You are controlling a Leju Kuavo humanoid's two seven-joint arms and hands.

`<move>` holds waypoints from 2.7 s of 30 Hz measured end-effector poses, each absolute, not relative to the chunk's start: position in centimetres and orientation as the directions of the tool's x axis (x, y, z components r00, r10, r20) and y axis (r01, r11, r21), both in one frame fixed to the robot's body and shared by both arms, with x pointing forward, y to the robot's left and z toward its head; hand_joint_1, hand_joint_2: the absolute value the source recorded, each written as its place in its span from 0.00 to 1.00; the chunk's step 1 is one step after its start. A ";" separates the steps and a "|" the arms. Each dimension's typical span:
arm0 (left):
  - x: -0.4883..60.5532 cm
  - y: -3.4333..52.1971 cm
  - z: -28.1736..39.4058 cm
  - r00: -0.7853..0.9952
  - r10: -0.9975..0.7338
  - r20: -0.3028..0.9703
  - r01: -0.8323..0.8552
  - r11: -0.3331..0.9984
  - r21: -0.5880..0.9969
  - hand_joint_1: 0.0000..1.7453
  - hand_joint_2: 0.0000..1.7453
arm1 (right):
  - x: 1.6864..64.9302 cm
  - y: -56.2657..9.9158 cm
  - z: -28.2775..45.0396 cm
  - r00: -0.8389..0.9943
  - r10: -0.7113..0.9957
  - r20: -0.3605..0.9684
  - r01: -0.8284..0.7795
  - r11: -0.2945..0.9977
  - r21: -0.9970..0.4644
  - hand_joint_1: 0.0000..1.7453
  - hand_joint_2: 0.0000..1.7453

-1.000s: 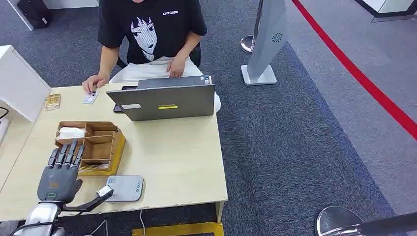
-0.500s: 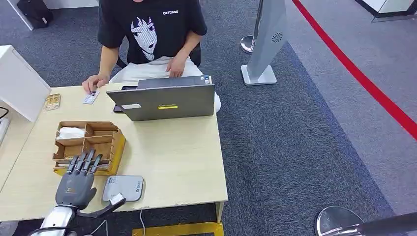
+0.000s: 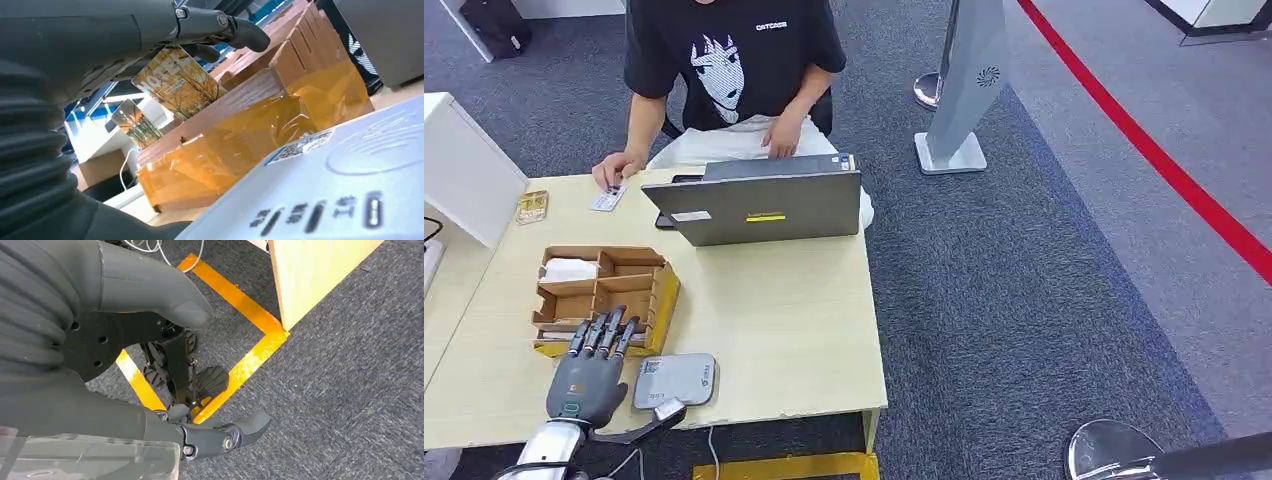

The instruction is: Pass the card to the sensor for recognition and then transmit it.

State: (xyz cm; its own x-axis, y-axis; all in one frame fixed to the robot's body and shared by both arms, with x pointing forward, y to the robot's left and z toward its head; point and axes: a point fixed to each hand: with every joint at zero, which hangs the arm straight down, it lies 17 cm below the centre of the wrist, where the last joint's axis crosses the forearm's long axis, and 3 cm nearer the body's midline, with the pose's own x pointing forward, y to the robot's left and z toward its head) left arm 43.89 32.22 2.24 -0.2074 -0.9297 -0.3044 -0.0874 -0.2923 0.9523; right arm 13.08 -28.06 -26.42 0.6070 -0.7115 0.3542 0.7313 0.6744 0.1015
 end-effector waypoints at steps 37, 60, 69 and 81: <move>44.6 33.6 12.6 -0.065 -0.941 -0.332 -0.327 -0.294 0.898 0.00 1.00 | 13.0 -28.2 -26.4 0.597 -0.720 0.355 0.742 0.664 0.099 0.00 1.00; 44.3 34.4 9.5 -0.072 -0.938 -0.340 -0.260 -0.312 0.914 0.00 1.00 | 13.0 -28.3 -26.4 0.598 -0.720 0.353 0.742 0.664 0.097 0.00 1.00; 44.3 34.6 9.3 -0.072 -0.937 -0.342 -0.254 -0.314 0.915 0.00 1.00 | 13.0 -28.3 -26.5 0.598 -0.719 0.354 0.742 0.663 0.094 0.00 1.00; 44.3 35.5 9.3 -0.072 -0.938 -0.340 -0.243 -0.314 0.918 1.00 1.00 | 12.9 -28.4 -26.5 0.602 -0.715 0.354 0.741 0.666 0.084 0.00 1.00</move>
